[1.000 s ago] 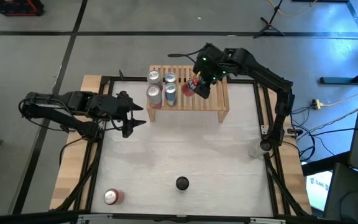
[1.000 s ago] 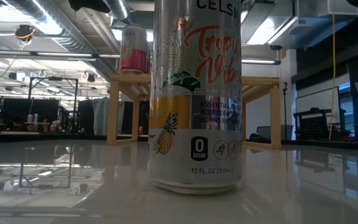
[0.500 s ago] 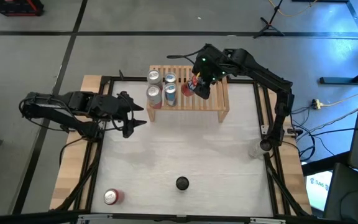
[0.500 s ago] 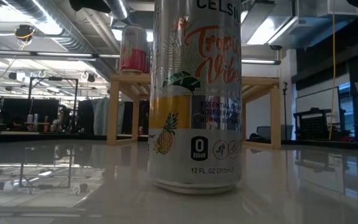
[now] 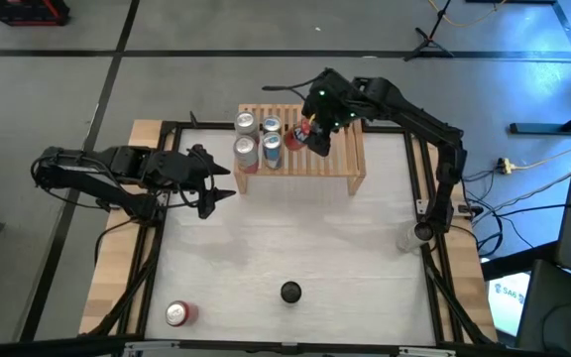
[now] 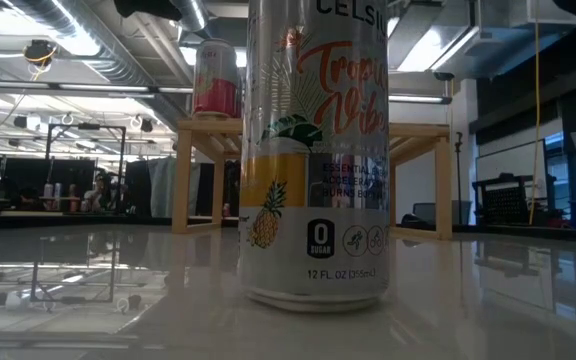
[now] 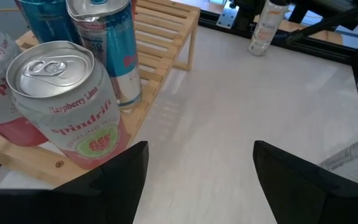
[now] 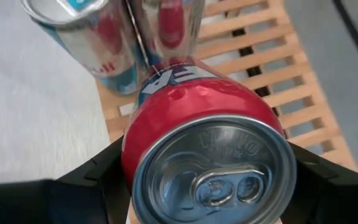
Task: Place canned beverage on shelf
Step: Put the top red soda can on the shelf
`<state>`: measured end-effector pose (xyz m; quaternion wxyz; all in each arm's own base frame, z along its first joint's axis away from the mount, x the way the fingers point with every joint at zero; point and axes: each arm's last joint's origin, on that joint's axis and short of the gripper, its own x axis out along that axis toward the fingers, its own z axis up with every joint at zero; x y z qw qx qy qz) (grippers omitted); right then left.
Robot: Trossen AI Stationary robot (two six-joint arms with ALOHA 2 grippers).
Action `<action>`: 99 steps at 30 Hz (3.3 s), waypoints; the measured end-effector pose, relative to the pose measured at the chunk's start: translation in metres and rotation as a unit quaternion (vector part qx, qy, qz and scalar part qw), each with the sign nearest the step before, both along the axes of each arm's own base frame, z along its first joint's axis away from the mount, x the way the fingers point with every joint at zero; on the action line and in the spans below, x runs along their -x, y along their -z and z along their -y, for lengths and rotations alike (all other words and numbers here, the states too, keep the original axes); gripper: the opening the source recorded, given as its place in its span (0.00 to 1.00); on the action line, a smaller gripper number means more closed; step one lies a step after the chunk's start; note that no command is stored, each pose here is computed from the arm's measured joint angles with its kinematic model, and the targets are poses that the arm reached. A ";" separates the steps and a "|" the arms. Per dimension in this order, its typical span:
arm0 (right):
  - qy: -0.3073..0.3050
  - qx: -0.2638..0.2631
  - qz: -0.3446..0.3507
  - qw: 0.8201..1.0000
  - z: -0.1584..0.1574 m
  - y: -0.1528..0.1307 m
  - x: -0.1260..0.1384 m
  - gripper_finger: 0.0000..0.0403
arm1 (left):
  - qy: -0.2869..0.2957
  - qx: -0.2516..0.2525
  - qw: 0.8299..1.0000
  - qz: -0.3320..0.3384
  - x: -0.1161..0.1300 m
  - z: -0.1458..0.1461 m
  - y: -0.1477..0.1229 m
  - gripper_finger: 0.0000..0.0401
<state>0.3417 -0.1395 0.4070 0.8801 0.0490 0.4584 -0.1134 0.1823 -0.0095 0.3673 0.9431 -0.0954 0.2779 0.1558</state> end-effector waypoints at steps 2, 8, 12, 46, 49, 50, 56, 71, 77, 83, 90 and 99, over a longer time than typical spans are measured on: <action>-0.002 -0.005 -0.022 1.000 0.002 0.008 -0.004 0.68 | -0.001 0.000 1.000 0.000 0.000 0.000 0.000 0.70; -0.001 0.006 -0.072 0.997 0.004 0.021 -0.006 0.68 | -0.006 0.008 1.000 0.003 0.000 0.000 0.000 0.70; -0.001 0.009 -0.065 0.998 0.005 0.021 -0.007 0.68 | -0.006 0.008 1.000 0.003 0.000 0.000 0.000 0.70; -0.023 0.033 -0.051 0.998 0.010 0.029 -0.021 0.86 | 0.003 0.017 1.000 0.004 0.000 0.001 0.000 0.70; -0.025 0.037 -0.044 0.998 0.011 0.028 -0.022 0.86 | 0.006 0.019 1.000 0.003 0.000 0.001 0.000 0.70; -0.027 0.040 -0.041 0.998 0.011 0.028 -0.022 0.86 | 0.006 0.019 1.000 0.003 0.000 0.001 0.000 0.70; -0.030 0.047 -0.034 0.998 0.011 0.027 -0.024 0.86 | 0.006 0.018 1.000 0.003 0.000 0.001 0.000 0.70; -0.009 0.058 -0.016 0.998 0.012 0.020 -0.023 0.86 | 0.006 0.018 1.000 0.004 0.000 0.001 0.000 0.70; 0.010 0.078 -0.021 0.997 0.014 0.020 -0.022 0.86 | 0.006 0.019 1.000 0.006 -0.001 0.001 -0.001 0.70; 0.008 0.125 -0.049 0.991 0.016 0.020 -0.021 0.86 | 0.006 0.019 1.000 0.006 -0.001 0.001 -0.001 0.70; 0.018 0.153 -0.085 0.984 0.017 0.022 -0.017 0.86 | 0.006 0.019 1.000 0.006 -0.001 0.001 0.000 0.70; 0.008 0.086 -0.043 0.995 0.021 0.002 0.008 0.86 | 0.006 0.019 1.000 0.006 0.000 0.001 -0.001 0.70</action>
